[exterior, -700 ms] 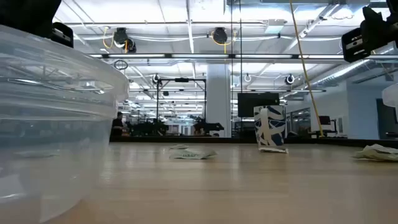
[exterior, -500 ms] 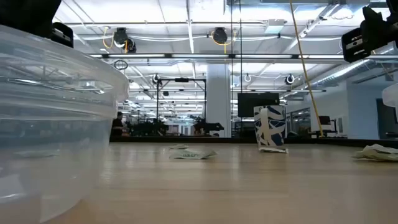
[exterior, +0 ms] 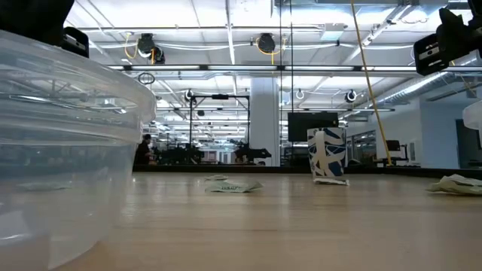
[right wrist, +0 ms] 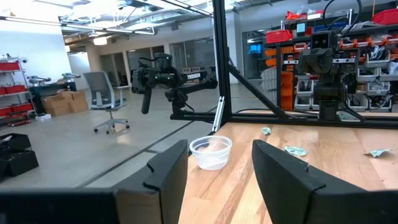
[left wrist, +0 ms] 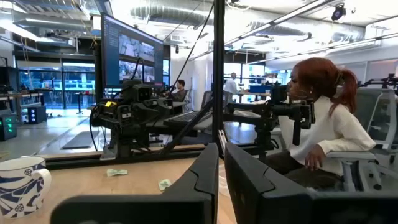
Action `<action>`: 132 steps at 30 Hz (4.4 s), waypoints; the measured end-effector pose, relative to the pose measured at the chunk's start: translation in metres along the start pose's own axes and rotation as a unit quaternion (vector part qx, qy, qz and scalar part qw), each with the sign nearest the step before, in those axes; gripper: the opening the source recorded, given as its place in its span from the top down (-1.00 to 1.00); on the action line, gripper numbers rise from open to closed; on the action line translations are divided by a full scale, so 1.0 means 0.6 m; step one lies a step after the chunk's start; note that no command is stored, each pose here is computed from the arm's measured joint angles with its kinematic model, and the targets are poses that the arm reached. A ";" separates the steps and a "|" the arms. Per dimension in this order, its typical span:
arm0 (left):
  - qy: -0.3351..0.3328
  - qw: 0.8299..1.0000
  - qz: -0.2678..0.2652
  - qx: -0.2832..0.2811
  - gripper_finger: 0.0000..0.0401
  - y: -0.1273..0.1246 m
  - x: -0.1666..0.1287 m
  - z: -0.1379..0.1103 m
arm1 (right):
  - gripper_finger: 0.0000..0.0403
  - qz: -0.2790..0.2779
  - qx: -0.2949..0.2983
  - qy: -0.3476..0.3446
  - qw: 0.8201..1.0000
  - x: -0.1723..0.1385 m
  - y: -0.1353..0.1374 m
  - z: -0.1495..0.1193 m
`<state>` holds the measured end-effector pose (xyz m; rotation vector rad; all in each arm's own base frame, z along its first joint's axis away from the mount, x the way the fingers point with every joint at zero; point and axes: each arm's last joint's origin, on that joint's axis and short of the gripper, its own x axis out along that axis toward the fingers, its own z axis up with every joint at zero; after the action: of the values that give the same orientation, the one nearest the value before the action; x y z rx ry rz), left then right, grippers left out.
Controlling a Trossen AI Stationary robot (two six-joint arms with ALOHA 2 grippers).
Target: Pick and place Stevia / Truvia into bins
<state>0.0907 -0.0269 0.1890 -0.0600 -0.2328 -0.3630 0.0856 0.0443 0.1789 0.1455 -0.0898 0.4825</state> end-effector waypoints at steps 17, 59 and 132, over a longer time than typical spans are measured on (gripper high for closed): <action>0.000 1.000 0.000 0.000 0.85 0.000 0.000 0.000 | 0.14 0.000 0.000 0.000 1.000 0.000 0.000 0.000; 0.000 1.000 0.000 0.000 0.85 0.000 0.000 0.000 | 0.14 0.000 0.000 0.000 1.000 0.000 0.000 0.000; 0.011 1.000 0.000 0.022 0.85 0.000 0.000 -0.004 | 0.14 0.000 0.000 -0.001 1.000 0.000 0.000 0.001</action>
<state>0.0912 -0.0270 0.1869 -0.0120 -0.2186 -0.3574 0.0856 0.0443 0.1792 0.1464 -0.0926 0.4828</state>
